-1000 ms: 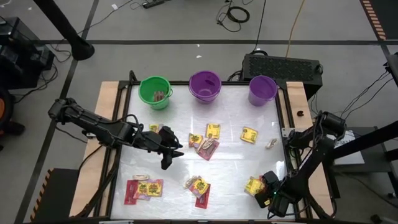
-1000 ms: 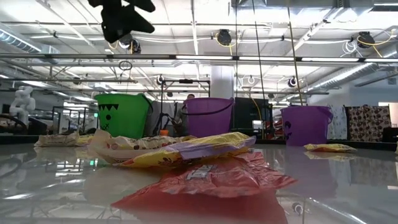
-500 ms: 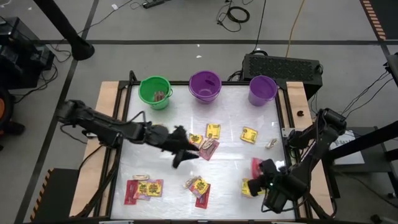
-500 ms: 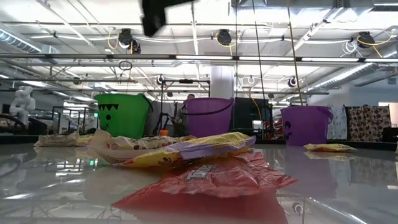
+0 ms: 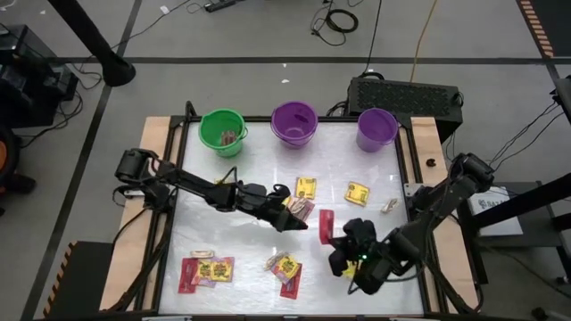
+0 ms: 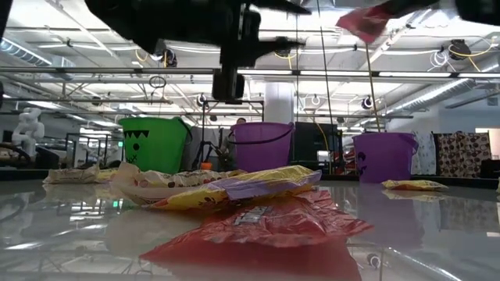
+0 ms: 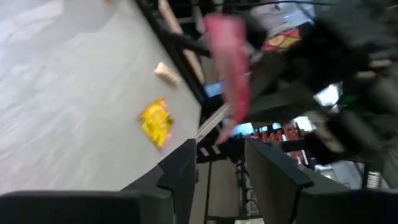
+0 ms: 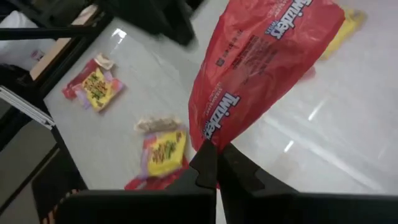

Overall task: Sort candy by brand, put in halloween buckets
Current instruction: Put the red candy pack in the green bucket

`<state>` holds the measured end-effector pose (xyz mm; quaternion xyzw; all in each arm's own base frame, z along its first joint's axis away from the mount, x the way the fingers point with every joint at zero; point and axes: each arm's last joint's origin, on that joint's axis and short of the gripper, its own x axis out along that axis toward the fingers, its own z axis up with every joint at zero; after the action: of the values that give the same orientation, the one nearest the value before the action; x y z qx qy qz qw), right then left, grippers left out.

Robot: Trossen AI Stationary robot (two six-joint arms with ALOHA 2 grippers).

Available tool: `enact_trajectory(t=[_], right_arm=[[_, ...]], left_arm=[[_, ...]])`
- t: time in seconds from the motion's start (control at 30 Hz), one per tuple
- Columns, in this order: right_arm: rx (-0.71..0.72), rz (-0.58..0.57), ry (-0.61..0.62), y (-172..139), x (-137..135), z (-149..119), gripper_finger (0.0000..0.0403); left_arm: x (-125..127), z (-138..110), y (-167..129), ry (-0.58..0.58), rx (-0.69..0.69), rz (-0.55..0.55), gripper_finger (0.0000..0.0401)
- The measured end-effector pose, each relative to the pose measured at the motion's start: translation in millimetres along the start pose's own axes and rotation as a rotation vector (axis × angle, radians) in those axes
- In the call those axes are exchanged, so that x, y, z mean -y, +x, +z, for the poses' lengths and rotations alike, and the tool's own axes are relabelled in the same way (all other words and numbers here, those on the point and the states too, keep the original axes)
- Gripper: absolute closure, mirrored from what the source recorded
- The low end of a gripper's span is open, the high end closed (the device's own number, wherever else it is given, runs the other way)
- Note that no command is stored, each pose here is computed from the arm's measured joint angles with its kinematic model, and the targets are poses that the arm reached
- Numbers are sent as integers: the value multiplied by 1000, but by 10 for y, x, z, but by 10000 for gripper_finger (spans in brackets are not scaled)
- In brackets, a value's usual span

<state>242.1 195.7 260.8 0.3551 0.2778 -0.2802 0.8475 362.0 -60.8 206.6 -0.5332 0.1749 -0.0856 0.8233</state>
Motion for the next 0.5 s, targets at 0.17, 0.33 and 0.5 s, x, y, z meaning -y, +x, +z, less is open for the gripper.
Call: enact_trajectory(t=[0.17,0.33,0.5], right_arm=[[31,8,-66,133,-46,162,403],[53,24,-97,225,-84,285,402],[72,47,-121,271,-119,357,402]], left_arm=[[3,28,-1,8,15,-17,258],[52,80,-10,44,47,-73,258],[38,91,-10,48,48,-64,258]])
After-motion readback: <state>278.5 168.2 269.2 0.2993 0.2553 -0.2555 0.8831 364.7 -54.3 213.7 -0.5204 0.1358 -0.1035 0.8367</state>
